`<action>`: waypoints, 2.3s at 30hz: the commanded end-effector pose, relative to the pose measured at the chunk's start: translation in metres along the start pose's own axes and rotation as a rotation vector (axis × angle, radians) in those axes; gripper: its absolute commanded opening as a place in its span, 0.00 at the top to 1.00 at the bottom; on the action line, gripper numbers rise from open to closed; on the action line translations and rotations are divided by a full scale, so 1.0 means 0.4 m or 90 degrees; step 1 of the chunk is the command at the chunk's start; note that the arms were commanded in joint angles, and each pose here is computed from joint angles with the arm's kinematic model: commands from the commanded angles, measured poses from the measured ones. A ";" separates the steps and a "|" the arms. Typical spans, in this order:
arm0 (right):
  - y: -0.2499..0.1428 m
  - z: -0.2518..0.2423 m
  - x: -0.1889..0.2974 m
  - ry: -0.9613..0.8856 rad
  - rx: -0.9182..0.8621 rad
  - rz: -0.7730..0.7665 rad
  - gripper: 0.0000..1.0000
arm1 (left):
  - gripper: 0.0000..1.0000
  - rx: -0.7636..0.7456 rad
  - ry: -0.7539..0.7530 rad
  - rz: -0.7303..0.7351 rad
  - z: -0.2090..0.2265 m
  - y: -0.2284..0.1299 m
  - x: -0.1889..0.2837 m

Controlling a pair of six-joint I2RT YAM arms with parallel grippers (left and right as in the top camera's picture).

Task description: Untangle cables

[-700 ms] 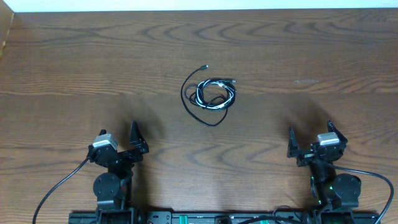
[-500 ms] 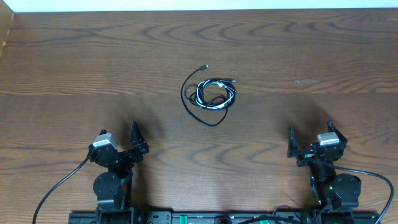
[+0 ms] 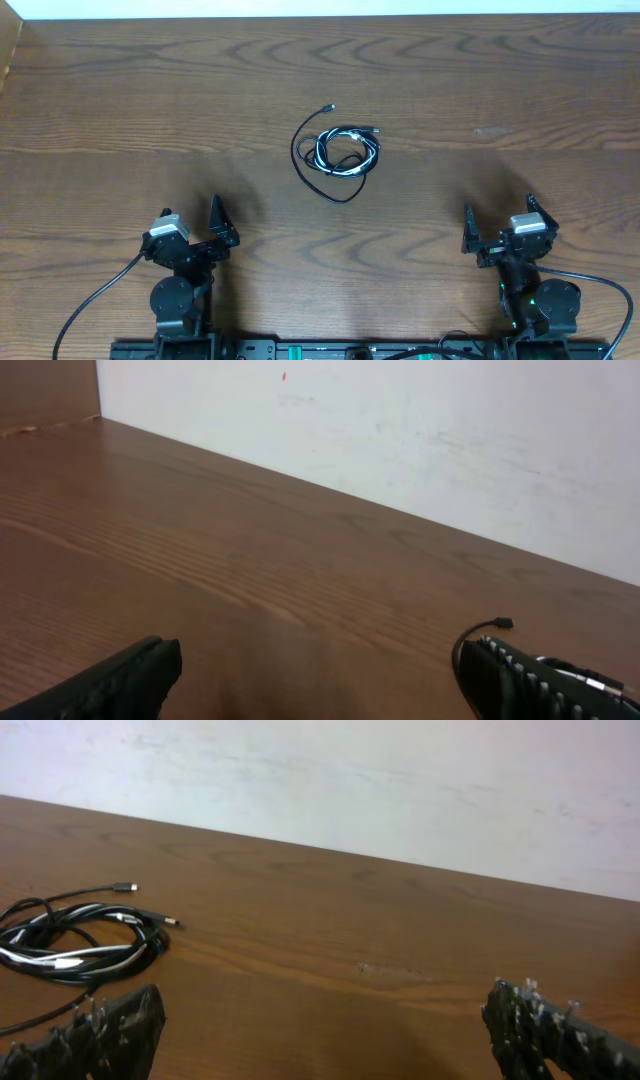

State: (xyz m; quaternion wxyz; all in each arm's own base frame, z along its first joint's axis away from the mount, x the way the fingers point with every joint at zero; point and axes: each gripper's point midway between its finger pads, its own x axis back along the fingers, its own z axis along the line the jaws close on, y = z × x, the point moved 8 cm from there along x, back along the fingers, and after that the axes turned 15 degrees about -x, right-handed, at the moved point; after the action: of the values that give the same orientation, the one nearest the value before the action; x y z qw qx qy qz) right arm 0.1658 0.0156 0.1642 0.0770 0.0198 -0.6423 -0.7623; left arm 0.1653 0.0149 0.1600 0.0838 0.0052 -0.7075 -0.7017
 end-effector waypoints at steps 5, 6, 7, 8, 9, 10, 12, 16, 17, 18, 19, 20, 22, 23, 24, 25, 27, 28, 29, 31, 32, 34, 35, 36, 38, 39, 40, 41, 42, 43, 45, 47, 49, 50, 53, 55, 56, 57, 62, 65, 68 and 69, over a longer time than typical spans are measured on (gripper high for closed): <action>-0.006 0.001 -0.001 0.000 -0.007 0.007 0.01 | 0.05 -0.012 0.021 0.040 0.009 -0.035 -0.003; -0.006 0.001 -0.001 0.000 -0.007 0.007 0.01 | 0.05 -0.012 0.021 0.040 0.009 -0.035 -0.003; -0.006 0.001 -0.001 0.000 -0.007 0.007 0.01 | 0.05 -0.012 0.021 0.040 0.009 -0.035 -0.003; -0.006 0.001 -0.001 0.000 -0.007 0.007 0.01 | 0.05 -0.012 0.021 0.040 0.009 -0.035 -0.003; -0.006 0.001 -0.001 0.000 -0.007 0.007 0.01 | 0.05 -0.012 0.021 0.040 0.009 -0.035 -0.003; -0.006 0.001 -0.001 0.000 -0.007 0.007 0.01 | 0.05 -0.012 0.021 0.040 0.009 -0.035 -0.003; -0.006 0.001 -0.001 0.000 -0.007 0.007 0.01 | 0.05 -0.012 0.021 0.040 0.009 -0.035 -0.003; -0.006 0.001 -0.001 0.000 -0.007 0.007 0.01 | 0.05 -0.012 0.021 0.040 0.009 -0.035 -0.003; -0.006 0.001 -0.001 0.000 -0.007 0.007 0.01 | 0.05 -0.012 0.021 0.040 0.009 -0.035 -0.003; -0.006 0.001 -0.001 0.000 -0.007 0.007 0.01 | 0.05 -0.012 0.021 0.040 0.009 -0.035 -0.003; -0.006 0.001 -0.001 0.000 -0.007 0.007 0.01 | 0.05 -0.012 0.021 0.040 0.009 -0.035 -0.003; -0.006 0.001 -0.001 0.000 -0.007 0.007 0.01 | 0.05 -0.012 0.021 0.040 0.009 -0.035 -0.003; -0.006 0.001 -0.001 0.000 -0.007 0.007 0.01 | 0.05 -0.012 0.021 0.040 0.009 -0.035 -0.003; -0.006 0.001 -0.001 0.000 -0.007 0.007 0.01 | 0.05 -0.012 0.021 0.040 0.009 -0.035 -0.003; -0.006 0.001 -0.001 0.000 -0.007 0.007 0.01 | 0.05 -0.012 0.021 0.040 0.009 -0.035 -0.003; -0.006 0.001 -0.001 0.000 -0.007 0.007 0.01 | 0.05 -0.012 0.021 0.040 0.009 -0.035 -0.003; -0.006 0.001 -0.001 0.000 -0.007 0.007 0.01 | 0.05 -0.012 0.021 0.040 0.009 -0.035 -0.003; -0.006 0.001 -0.001 0.000 -0.007 0.007 0.01 | 0.05 -0.012 0.021 0.040 0.009 -0.035 -0.003; -0.006 0.001 -0.001 0.000 -0.007 0.007 0.01 | 0.05 -0.012 0.021 0.040 0.009 -0.035 -0.003; -0.006 0.001 -0.001 0.000 -0.007 0.007 0.01 | 0.05 -0.012 0.021 0.040 0.009 -0.035 -0.003; -0.006 0.001 -0.001 0.000 -0.007 0.007 0.01 | 0.05 -0.012 0.021 0.040 0.009 -0.035 -0.003; -0.006 0.001 -0.001 0.000 -0.007 0.007 0.01 | 0.05 -0.012 0.021 0.040 0.009 -0.035 -0.003; -0.006 0.001 -0.001 0.000 -0.007 0.007 0.01 | 0.05 -0.012 0.021 0.040 0.009 -0.035 -0.003; -0.006 0.001 -0.001 0.000 -0.007 0.007 0.01 | 0.05 -0.012 0.021 0.040 0.009 -0.035 -0.003; -0.006 0.001 -0.001 0.000 -0.007 0.007 0.01 | 0.05 -0.012 0.021 0.039 0.009 -0.034 -0.003; -0.006 0.000 -0.001 -0.002 -0.007 0.007 0.01 | 0.05 -0.012 0.021 0.038 0.009 -0.033 -0.003; -0.005 -0.001 -0.001 -0.005 -0.007 0.006 0.01 | 0.05 -0.012 0.021 0.038 0.009 -0.034 -0.003; -0.005 -0.001 -0.001 -0.005 -0.007 0.006 0.01 | 0.05 -0.012 0.021 0.038 0.009 -0.034 -0.003; -0.005 -0.001 -0.001 -0.004 -0.007 0.006 0.01 | 0.05 -0.012 0.021 0.038 0.009 -0.033 -0.003; -0.004 -0.001 -0.001 -0.004 -0.007 0.004 0.01 | 0.05 -0.012 0.021 0.038 0.009 -0.034 -0.003; -0.004 -0.001 -0.001 -0.004 -0.007 0.004 0.01 | 0.05 -0.012 0.021 0.038 0.008 -0.033 -0.003; -0.004 0.000 -0.001 -0.003 -0.007 0.004 0.01 | 0.05 -0.012 0.021 0.038 0.008 -0.033 -0.003; -0.004 -0.001 -0.001 -0.004 -0.007 0.003 0.01 | 0.05 -0.012 0.019 0.038 0.008 -0.033 -0.003; -0.003 0.000 -0.001 -0.004 -0.007 0.003 0.01 | 0.05 -0.012 0.016 0.038 0.007 -0.033 -0.003; -0.002 0.000 -0.001 -0.003 -0.007 0.001 0.01 | 0.05 -0.011 0.009 0.037 0.004 -0.032 -0.002; 0.003 0.001 -0.001 -0.001 -0.006 -0.007 0.01 | 0.05 -0.011 0.009 0.036 0.004 -0.031 -0.002; 0.006 0.003 -0.001 0.004 -0.003 -0.011 0.01 | 0.05 -0.011 0.009 0.036 0.004 -0.030 -0.002; 0.008 0.005 -0.001 0.008 0.001 -0.014 0.01 | 0.05 -0.011 0.009 0.035 0.004 -0.028 -0.002; 0.009 0.010 -0.001 0.023 0.003 -0.014 0.01 | 0.05 -0.011 0.009 0.028 0.004 -0.017 0.000; 0.013 0.014 0.000 0.032 0.003 -0.015 0.01 | 0.05 -0.010 0.009 0.023 0.005 -0.001 0.005; 0.024 0.020 0.003 0.042 0.004 -0.021 0.01 | 0.05 -0.010 0.009 0.021 0.004 0.014 0.007; 0.028 0.021 0.003 0.045 0.005 -0.022 0.01 | 0.05 -0.010 0.009 0.023 0.004 0.019 0.007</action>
State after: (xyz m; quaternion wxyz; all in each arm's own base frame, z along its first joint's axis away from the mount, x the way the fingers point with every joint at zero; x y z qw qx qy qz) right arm 0.1658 0.0184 0.1691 0.0796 0.0410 -0.6421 -0.7614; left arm 0.1638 0.0148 0.1619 0.0918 -0.0027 -0.7069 -0.7013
